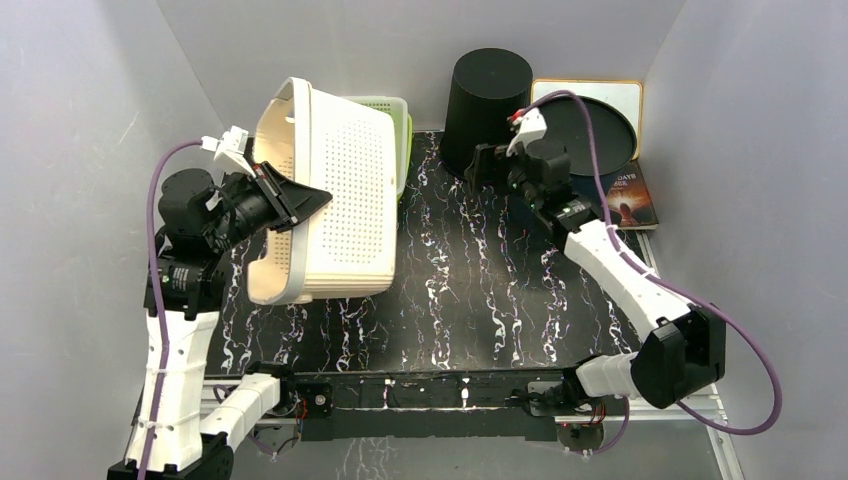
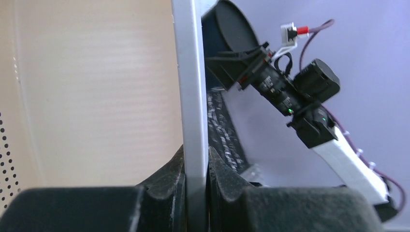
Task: Turn the large container upside down
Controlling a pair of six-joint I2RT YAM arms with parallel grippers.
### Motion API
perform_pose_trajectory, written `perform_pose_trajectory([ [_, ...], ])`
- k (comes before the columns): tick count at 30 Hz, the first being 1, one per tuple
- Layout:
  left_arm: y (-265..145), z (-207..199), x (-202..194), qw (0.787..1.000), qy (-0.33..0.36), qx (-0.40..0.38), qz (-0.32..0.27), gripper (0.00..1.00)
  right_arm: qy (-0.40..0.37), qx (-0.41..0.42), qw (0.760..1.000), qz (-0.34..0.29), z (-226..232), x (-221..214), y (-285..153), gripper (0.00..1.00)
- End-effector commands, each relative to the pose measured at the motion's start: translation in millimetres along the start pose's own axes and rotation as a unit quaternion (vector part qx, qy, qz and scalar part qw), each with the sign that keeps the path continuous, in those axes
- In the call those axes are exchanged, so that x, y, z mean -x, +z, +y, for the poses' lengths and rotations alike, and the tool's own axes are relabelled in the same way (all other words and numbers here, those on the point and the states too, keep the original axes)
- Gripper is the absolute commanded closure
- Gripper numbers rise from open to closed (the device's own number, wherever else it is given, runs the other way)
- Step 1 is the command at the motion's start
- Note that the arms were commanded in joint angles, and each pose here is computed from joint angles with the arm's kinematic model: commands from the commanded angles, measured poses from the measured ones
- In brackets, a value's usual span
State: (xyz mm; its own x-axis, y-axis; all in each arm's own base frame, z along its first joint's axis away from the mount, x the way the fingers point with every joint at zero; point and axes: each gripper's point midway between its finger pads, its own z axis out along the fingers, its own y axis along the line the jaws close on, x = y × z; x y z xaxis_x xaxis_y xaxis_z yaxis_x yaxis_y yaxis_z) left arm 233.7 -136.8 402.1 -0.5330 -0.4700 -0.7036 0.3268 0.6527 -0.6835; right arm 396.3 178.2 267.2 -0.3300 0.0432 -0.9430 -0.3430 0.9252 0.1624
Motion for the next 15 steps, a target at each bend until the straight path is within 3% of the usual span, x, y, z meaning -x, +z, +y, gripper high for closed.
perform_pose_trajectory([
  [1, -12, -68, 19, 0.985, 0.011, -0.169, -0.031, 1.00, 0.017, -0.018, 0.994, -0.104, -17, 93, -26, 0.02],
  [6, -10, -77, 15, 0.975, -0.017, -0.219, -0.024, 1.00, 0.025, -0.010, 0.989, -0.147, -19, 144, -36, 0.02],
  [15, -21, -95, 12, 0.953, -0.065, -0.295, -0.025, 1.00, 0.031, 0.019, 0.987, -0.158, -7, 163, -39, 0.02],
])
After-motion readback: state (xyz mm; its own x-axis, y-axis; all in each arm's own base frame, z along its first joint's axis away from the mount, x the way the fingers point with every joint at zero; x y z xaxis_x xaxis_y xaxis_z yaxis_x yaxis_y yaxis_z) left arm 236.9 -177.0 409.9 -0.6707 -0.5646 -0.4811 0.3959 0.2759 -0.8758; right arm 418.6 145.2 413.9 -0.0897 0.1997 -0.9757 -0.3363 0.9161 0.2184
